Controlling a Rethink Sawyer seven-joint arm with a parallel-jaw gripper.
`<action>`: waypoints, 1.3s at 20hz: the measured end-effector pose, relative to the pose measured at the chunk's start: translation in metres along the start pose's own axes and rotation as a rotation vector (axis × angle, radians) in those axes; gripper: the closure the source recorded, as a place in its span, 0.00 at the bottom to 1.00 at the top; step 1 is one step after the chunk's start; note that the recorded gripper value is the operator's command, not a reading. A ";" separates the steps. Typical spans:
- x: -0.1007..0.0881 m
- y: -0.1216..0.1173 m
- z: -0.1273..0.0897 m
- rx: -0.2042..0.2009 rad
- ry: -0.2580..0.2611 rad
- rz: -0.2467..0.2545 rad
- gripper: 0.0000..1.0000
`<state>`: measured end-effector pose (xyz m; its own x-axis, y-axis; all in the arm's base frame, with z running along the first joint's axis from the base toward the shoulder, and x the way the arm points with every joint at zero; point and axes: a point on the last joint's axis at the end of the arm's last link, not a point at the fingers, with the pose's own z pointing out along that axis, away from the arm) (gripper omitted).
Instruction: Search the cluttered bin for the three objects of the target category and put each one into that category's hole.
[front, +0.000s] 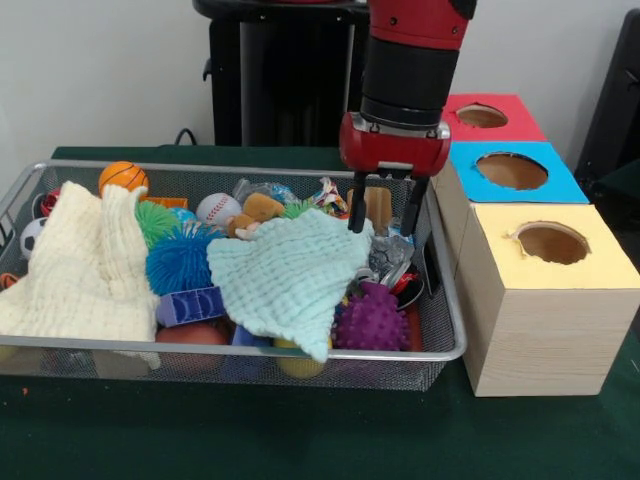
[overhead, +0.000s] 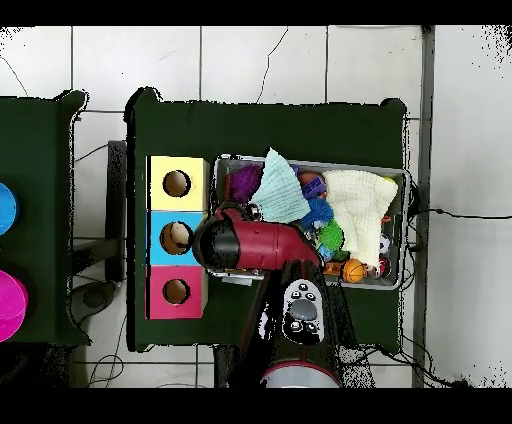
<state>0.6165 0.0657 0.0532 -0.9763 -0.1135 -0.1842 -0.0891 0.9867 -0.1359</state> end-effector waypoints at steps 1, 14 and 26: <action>0.002 0.000 0.002 0.003 0.004 -0.001 0.00; 0.013 0.000 0.015 0.003 0.039 0.051 0.00; 0.009 0.034 -0.009 -0.022 0.025 0.083 0.00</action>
<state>0.6029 0.0997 0.0554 -0.9852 -0.0289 -0.1691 -0.0120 0.9949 -0.1001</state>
